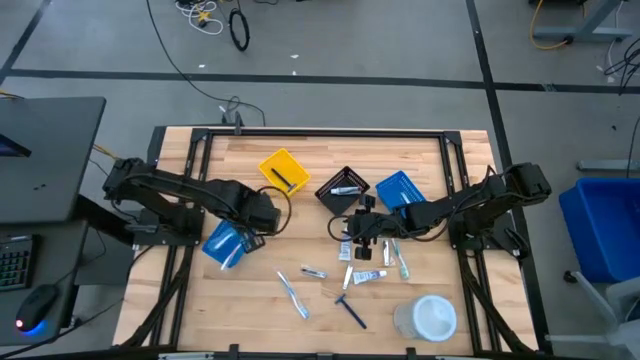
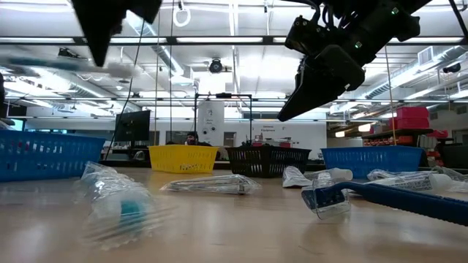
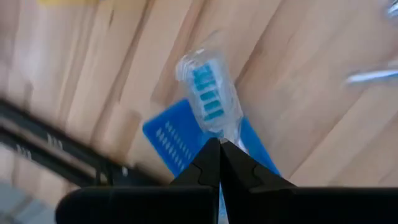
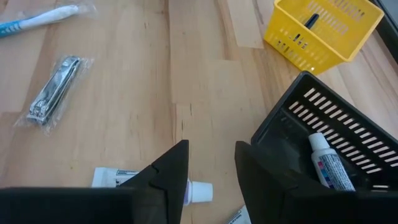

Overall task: Pick & Place Travel size toiletries
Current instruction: Put the blue toothbrush into the left blue bin, then put the blue razor into the yellow bin

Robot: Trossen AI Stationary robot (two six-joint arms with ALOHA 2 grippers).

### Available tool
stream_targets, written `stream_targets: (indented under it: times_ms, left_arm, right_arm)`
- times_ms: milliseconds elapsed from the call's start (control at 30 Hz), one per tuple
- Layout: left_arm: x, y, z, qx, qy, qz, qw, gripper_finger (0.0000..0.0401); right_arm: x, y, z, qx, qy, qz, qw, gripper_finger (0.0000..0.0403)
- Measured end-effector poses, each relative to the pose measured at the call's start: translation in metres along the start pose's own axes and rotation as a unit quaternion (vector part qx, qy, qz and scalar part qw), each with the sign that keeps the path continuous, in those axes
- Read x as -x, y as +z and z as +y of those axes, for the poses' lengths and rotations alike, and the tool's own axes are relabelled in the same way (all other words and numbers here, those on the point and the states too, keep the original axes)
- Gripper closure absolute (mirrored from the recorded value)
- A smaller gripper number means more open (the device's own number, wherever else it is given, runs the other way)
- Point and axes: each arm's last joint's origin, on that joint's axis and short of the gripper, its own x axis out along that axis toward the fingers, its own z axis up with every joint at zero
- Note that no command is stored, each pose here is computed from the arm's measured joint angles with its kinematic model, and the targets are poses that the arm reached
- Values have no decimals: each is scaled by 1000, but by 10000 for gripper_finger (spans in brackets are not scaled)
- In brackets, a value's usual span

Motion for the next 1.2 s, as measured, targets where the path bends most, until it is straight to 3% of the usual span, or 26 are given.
stream_targets:
  times_ms: [133, 400, 633, 800, 1200]
  left_arm:
    - [-22, -7, 1, 32, 24, 44, 998, 396]
    - [-71, -27, 2, 43, 24, 134, 990, 390]
    - [-98, -35, 3, 28, 40, 126, 991, 384]
    - [-101, -34, 2, 14, 30, 115, 993, 371]
    - [-92, -28, 3, -28, 36, 100, 994, 297]
  right_arm:
    - [0, 0, 0, 0, 0, 0, 1000, 267]
    - [0, 0, 0, -1, 0, -2, 1000, 268]
    - [0, 0, 0, -1, 0, -2, 1000, 256]
    - [0, 1, 0, -1, 0, -3, 1000, 249]
    - [0, 1, 0, -3, 0, -4, 1000, 241]
